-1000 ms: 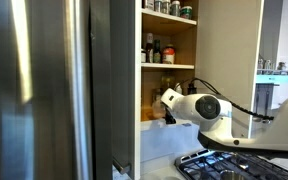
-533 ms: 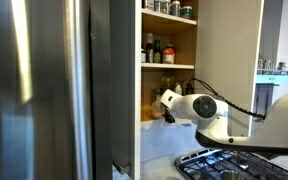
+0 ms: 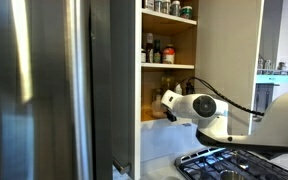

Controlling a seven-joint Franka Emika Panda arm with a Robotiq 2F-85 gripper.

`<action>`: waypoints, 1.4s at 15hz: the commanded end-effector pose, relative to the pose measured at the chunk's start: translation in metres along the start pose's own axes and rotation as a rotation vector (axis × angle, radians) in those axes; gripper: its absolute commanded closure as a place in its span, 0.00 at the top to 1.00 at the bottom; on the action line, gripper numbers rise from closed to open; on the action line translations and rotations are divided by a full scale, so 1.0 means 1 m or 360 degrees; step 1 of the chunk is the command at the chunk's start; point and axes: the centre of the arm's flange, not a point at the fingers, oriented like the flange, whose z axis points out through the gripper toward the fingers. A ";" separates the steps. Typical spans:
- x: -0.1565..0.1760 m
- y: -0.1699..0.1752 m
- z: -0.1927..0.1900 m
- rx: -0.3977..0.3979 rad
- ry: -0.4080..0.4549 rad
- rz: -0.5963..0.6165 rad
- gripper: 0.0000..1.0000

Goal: Place the clear container on the bottom shelf upside down.

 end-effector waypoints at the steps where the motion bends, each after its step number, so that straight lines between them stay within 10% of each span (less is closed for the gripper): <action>1: -0.003 0.003 0.007 0.0004 -0.0003 -0.0043 0.43; 7: -0.007 0.004 0.009 0.0006 -0.0015 -0.0075 0.11; 21: -0.015 0.018 -0.002 0.0232 0.0094 0.0407 0.06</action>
